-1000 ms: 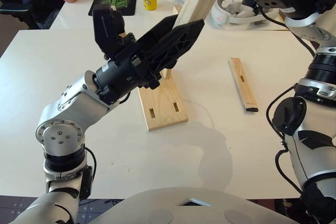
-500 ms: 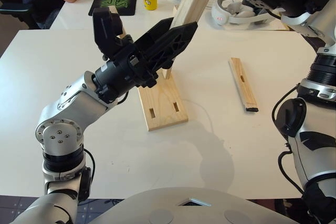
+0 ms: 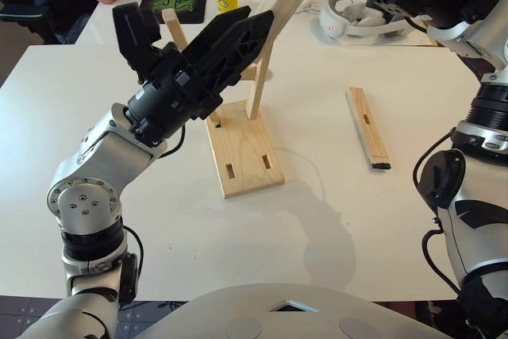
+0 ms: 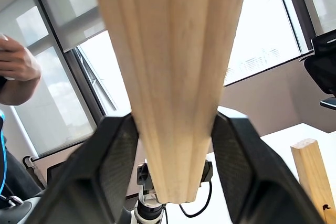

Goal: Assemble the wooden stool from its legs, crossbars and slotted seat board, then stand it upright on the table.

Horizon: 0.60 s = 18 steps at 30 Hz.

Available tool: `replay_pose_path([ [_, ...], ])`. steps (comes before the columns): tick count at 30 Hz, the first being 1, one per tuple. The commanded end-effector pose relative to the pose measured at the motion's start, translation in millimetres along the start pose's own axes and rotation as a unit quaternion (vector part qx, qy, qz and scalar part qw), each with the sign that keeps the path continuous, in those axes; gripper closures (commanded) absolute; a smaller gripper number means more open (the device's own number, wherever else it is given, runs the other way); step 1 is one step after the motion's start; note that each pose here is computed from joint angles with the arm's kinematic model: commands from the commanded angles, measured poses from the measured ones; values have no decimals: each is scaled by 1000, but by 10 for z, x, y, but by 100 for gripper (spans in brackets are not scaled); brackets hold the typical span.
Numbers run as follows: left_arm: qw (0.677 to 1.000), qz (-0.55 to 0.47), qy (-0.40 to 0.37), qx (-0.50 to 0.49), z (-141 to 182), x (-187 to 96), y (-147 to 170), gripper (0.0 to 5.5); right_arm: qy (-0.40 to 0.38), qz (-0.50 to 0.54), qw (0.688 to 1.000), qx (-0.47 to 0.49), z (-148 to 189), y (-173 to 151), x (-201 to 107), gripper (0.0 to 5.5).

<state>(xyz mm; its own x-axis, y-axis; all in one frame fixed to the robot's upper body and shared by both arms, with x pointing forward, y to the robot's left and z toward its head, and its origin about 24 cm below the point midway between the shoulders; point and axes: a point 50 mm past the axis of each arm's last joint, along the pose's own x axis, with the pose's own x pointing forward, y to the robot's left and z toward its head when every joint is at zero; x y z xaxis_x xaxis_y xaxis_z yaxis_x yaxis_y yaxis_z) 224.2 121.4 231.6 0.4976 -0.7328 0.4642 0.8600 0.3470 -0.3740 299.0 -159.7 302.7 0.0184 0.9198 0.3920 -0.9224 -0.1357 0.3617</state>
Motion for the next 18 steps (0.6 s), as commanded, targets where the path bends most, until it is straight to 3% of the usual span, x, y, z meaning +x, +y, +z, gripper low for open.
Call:
replay_pose_path([
  [1,999,39,-6,16,63,-65,103,229,29,-9,999,-35,-16,26,-44,343],
  [10,992,121,-25,31,128,-117,336,229,114,-5,981,-157,-90,72,-25,343],
  [18,992,117,-21,42,122,-50,287,229,172,-26,957,-231,-357,15,21,343],
])
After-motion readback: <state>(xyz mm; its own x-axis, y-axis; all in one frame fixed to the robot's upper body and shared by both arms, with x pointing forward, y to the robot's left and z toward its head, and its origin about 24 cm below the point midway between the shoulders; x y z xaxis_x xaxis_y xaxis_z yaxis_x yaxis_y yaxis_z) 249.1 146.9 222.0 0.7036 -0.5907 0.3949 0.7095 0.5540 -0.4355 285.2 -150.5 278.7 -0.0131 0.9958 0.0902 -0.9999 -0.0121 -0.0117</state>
